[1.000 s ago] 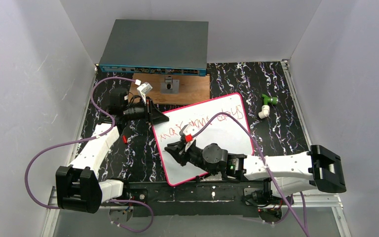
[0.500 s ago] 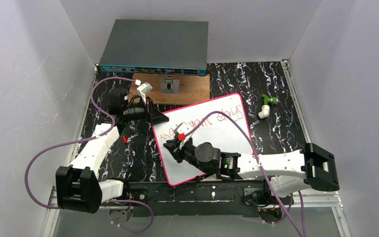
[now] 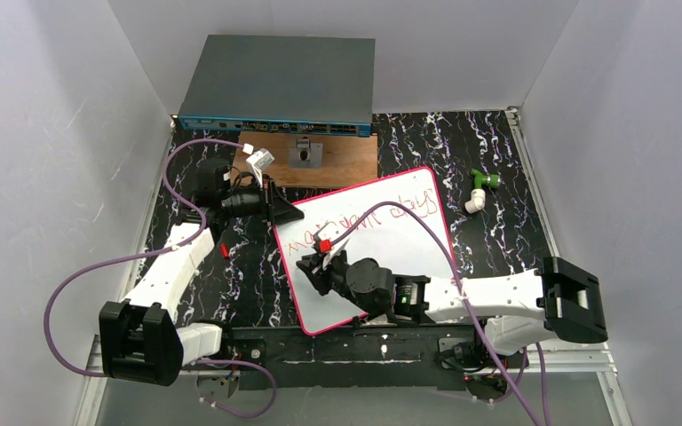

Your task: Write a sentence on the whiteboard

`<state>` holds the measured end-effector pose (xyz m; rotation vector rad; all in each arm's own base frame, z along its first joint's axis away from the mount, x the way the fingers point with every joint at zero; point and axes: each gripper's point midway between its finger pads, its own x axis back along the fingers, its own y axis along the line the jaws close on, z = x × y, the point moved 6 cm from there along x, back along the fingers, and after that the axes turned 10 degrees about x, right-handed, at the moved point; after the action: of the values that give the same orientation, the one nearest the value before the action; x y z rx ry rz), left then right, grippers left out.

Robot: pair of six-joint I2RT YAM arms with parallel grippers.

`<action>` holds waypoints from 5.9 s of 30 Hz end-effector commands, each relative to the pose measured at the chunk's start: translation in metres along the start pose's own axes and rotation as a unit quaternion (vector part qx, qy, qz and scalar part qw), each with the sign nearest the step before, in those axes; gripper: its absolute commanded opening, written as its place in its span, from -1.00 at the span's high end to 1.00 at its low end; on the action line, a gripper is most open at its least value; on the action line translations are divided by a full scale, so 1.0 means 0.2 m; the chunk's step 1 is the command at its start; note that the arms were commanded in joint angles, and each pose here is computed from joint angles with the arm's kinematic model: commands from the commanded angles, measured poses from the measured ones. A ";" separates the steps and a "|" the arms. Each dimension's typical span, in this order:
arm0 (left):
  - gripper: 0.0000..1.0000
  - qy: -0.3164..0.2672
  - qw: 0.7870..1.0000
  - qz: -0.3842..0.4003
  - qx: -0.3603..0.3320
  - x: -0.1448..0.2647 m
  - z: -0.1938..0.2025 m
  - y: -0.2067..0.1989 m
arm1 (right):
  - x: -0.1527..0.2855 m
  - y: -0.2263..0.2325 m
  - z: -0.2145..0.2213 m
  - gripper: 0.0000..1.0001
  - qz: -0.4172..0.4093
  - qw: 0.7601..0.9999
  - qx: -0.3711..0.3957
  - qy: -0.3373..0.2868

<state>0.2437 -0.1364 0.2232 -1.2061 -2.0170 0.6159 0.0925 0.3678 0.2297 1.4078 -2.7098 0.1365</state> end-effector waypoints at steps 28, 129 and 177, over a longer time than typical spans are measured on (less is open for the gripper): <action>1.00 0.000 0.995 -0.076 -0.063 0.00 0.01 0.11 | 0.02 0.05 0.11 0.97 -0.013 0.998 0.004 0.055; 1.00 -0.009 0.996 -0.069 -0.049 -0.01 0.03 0.11 | 0.07 -0.15 0.08 0.97 0.140 0.971 -0.127 0.149; 1.00 -0.012 0.996 -0.070 -0.053 0.00 0.03 0.09 | 0.14 -0.13 0.16 0.97 0.141 0.965 -0.120 0.189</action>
<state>0.2435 -0.1370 0.2199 -1.2051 -2.0352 0.6055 0.0888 0.3427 0.2045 0.9296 -2.4326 0.0297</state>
